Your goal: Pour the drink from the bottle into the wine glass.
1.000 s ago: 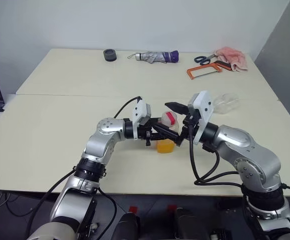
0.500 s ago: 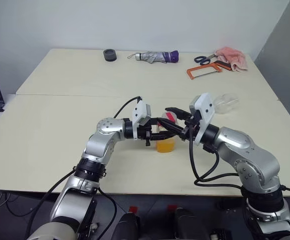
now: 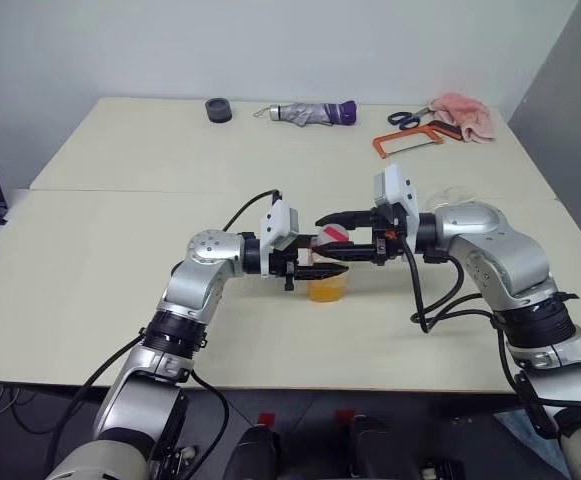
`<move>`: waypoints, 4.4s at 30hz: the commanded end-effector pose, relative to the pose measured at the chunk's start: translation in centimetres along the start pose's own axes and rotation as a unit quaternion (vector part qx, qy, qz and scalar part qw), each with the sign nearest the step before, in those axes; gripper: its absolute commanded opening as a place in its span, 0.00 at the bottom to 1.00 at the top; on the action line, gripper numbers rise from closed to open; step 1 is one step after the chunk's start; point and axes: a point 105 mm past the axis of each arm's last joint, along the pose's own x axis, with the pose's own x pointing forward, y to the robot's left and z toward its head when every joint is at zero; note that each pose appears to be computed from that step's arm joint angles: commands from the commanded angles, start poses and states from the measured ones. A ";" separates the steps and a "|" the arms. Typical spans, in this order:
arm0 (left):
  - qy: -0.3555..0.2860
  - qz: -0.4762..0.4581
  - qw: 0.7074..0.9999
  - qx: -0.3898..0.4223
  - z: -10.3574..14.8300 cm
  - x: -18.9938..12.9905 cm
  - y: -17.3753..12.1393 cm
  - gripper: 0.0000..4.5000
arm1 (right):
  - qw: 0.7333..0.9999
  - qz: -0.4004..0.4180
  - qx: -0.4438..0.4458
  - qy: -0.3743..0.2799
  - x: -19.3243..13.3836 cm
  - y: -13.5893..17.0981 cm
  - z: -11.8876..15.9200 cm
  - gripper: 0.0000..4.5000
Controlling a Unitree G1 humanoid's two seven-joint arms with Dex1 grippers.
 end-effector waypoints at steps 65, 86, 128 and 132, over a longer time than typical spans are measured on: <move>-0.026 0.039 0.998 0.038 2.2 0.7 3.2 0.41 | 0.952 -0.287 0.013 -0.107 -1.1 2.9 3.1 0.95; -0.026 0.017 0.999 0.036 2.2 2.1 3.1 0.41 | 0.872 -0.476 0.039 -0.110 0.4 1.2 0.9 0.95; -0.022 -0.007 0.999 0.035 2.7 -0.4 2.3 0.40 | 0.966 -0.230 -0.039 -0.108 0.6 2.8 3.4 0.89; -0.021 -0.009 0.999 0.035 2.7 -0.3 2.4 0.40 | 0.962 -0.245 -0.042 -0.110 0.7 2.0 3.2 0.89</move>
